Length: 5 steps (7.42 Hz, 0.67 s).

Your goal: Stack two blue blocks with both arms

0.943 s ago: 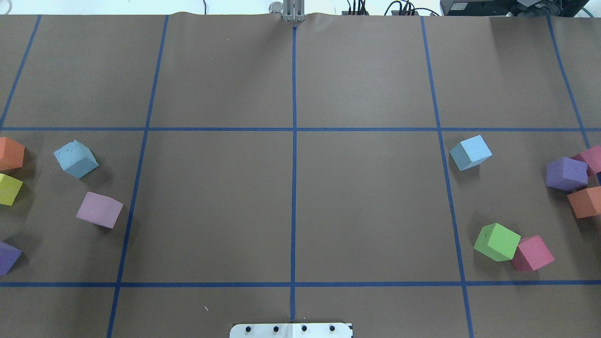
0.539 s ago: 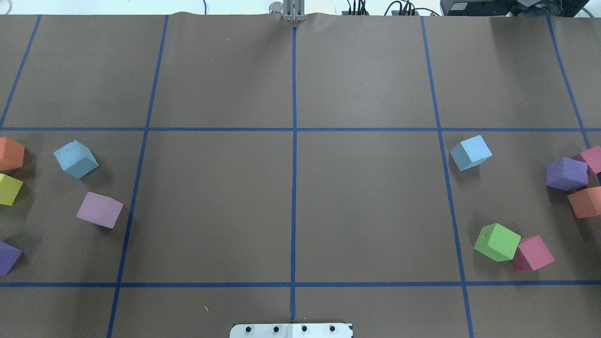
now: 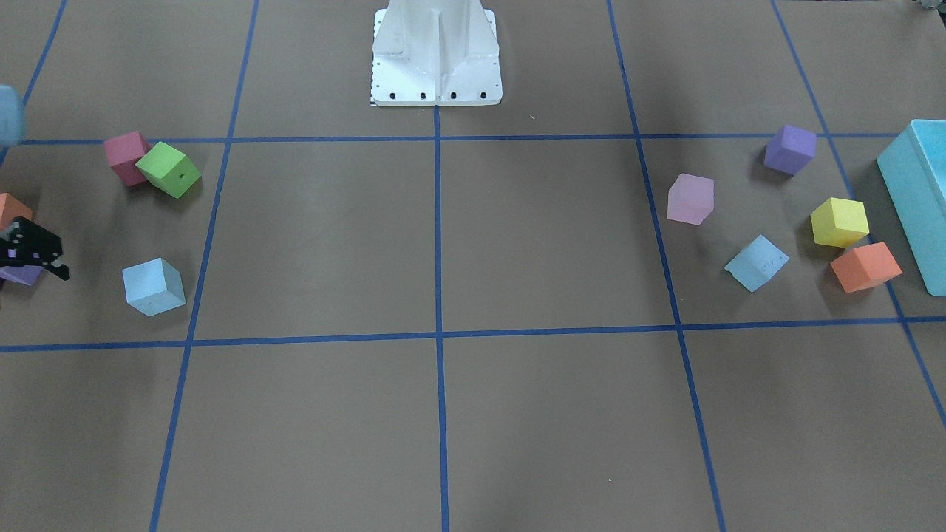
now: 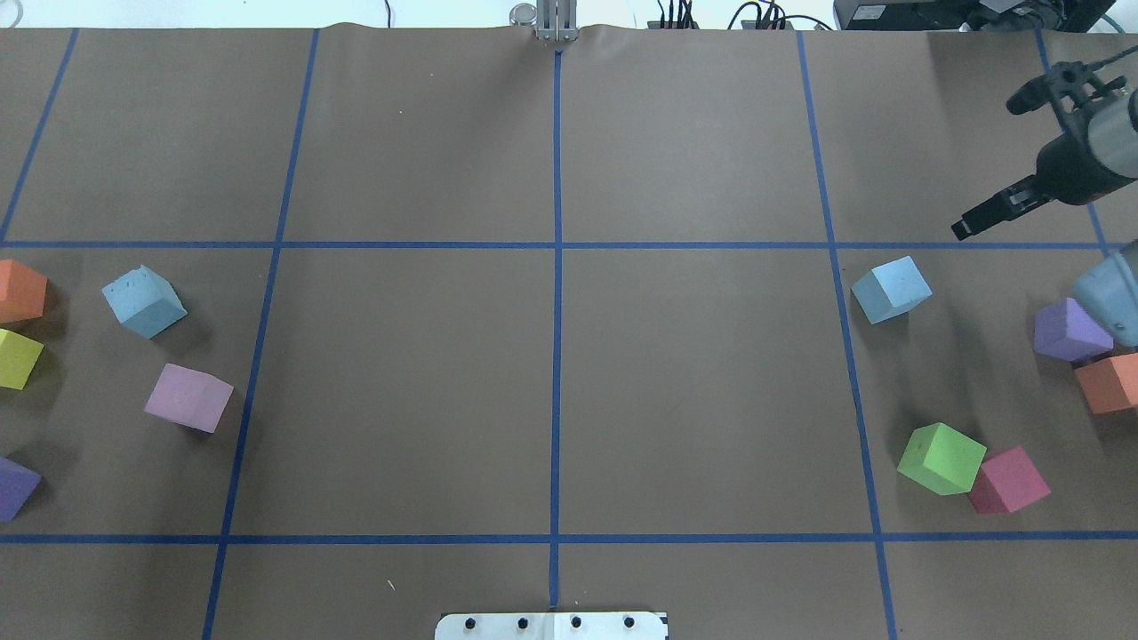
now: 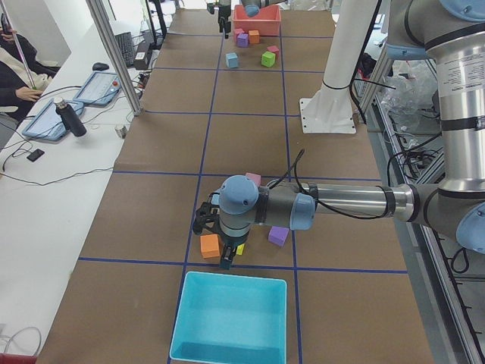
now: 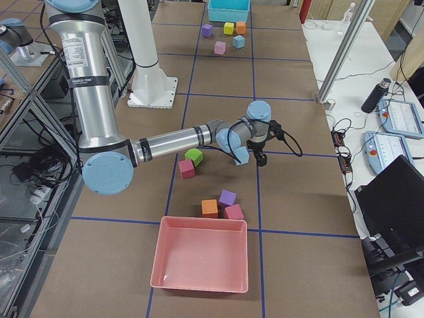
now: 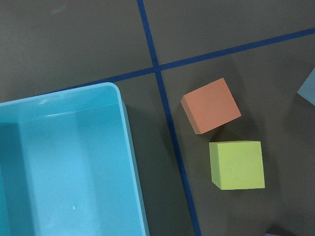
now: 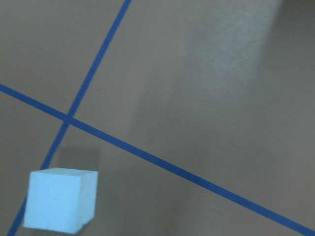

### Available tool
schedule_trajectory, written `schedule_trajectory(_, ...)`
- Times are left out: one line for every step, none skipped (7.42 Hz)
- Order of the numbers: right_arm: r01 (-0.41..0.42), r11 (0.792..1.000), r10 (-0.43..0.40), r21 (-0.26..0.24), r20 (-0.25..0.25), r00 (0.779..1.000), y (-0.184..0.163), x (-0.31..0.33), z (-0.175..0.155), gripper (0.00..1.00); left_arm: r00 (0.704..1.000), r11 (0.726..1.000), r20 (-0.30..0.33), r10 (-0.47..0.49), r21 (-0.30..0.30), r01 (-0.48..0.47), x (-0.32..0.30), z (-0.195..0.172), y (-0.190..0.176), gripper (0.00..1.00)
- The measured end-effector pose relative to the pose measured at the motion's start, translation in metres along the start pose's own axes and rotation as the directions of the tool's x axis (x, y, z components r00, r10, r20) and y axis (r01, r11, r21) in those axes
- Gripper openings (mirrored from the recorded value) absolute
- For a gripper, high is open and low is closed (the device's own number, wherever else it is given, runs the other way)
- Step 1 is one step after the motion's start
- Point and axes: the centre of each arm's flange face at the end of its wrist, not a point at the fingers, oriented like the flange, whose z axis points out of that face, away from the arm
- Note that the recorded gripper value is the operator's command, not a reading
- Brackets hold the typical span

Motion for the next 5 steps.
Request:
schedule_trajectory(-0.015, 1.000, 0.015, -0.012, -0.013, 1.000, -0.003, -0.023, 0.018, 1.00, 1.000, 1.000, 0.000, -0.001, -0.001, 0.001, 0.000, 0.000, 0.001, 0.98)
schedule_trajectory(-0.035, 0.999, 0.034, -0.017, -0.022, 0.999, -0.004, -0.039, 0.029, 1.00, 1.000, 1.000, 0.000, -0.001, -0.002, 0.001, -0.001, 0.001, 0.001, 0.98)
schedule_trajectory(-0.059, 0.998, 0.058, -0.022, -0.022, 0.998, -0.004, -0.052, 0.037, 1.00, 1.000, 1.000, 0.000, -0.002, -0.003, 0.002, -0.001, 0.001, 0.002, 0.98)
schedule_trajectory(-0.080, 0.996, 0.079, -0.029, -0.022, 0.997, -0.003, -0.064, 0.045, 1.00, 1.000, 1.000, -0.001, -0.003, -0.004, 0.003, -0.001, 0.001, 0.003, 0.98)
schedule_trajectory(-0.086, 0.996, 0.085, -0.036, -0.030, 0.996, -0.001, -0.072, 0.053, 1.00, 1.000, 1.000, -0.001, -0.003, -0.004, 0.003, -0.001, 0.001, 0.003, 0.98)
